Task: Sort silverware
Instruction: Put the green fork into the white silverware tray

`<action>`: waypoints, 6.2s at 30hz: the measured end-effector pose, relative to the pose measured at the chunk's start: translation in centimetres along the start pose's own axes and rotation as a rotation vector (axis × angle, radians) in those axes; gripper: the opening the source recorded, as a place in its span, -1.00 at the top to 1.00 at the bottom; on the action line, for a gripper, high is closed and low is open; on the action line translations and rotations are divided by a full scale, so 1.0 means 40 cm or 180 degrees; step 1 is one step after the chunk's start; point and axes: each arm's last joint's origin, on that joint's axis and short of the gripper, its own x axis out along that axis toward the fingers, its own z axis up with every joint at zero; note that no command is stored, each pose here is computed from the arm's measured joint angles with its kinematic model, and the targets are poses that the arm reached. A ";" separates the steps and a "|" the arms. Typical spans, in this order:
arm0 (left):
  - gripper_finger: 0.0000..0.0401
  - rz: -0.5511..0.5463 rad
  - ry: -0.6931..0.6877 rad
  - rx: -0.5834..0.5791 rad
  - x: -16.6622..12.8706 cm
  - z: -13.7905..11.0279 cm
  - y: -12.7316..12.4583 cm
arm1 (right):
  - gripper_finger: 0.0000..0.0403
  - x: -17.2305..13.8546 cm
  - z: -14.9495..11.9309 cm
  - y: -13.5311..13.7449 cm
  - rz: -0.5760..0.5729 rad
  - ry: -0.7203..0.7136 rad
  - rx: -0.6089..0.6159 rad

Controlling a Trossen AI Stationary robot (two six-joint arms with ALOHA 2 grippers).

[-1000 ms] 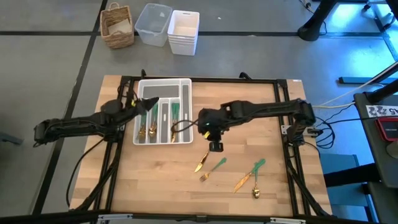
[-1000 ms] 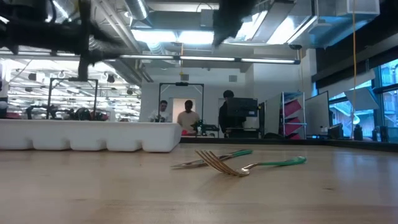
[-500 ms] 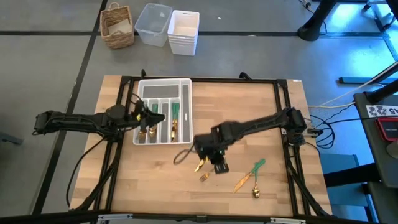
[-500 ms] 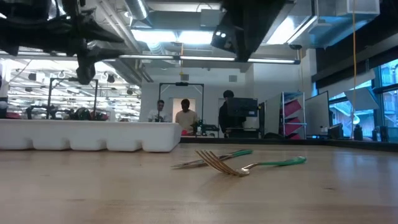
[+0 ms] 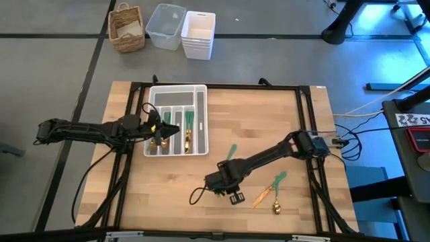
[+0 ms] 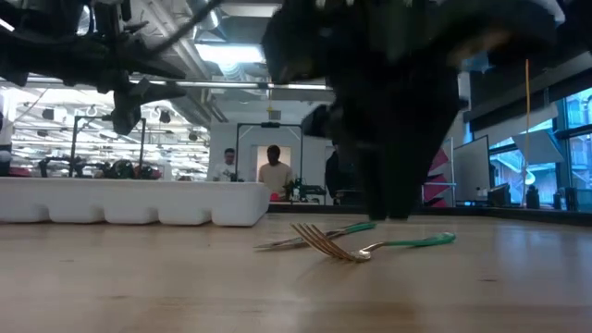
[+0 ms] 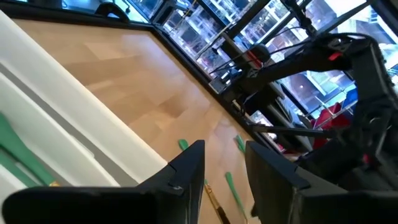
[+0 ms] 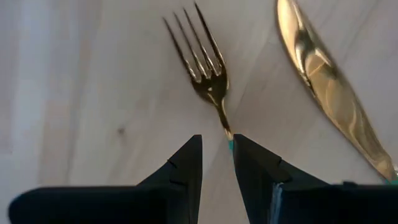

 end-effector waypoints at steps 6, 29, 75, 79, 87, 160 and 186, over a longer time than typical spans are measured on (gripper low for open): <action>0.46 -0.0047 0.0043 0.0008 -0.001 -0.004 -0.005 | 0.55 0.047 0.001 -0.012 -0.0006 0.0148 0.0035; 0.46 -0.0156 0.0175 0.0008 -0.003 -0.018 -0.017 | 0.96 0.057 0.013 -0.015 -0.0090 0.0249 0.0043; 0.05 -0.0411 0.0789 -0.1073 0.025 -0.041 -0.022 | 0.99 -0.273 0.097 -0.330 -0.1378 -0.1028 0.0218; 0.07 -0.0402 0.0733 -0.1077 0.026 -0.039 -0.023 | 1.00 -0.272 0.097 -0.327 -0.1292 -0.1038 0.0198; 0.07 -0.0190 0.0628 -0.1227 0.036 -0.045 -0.015 | 1.00 -0.273 0.097 -0.329 -0.1291 -0.1039 0.0202; 0.19 -0.0342 0.0961 0.0050 0.086 -0.067 -0.049 | 1.00 -0.280 0.088 -0.356 0.0364 -0.1367 0.1508; 0.99 -0.0271 0.1011 -0.0069 0.084 -0.070 -0.046 | 0.87 -0.288 0.099 -0.354 0.0411 -0.1529 0.1449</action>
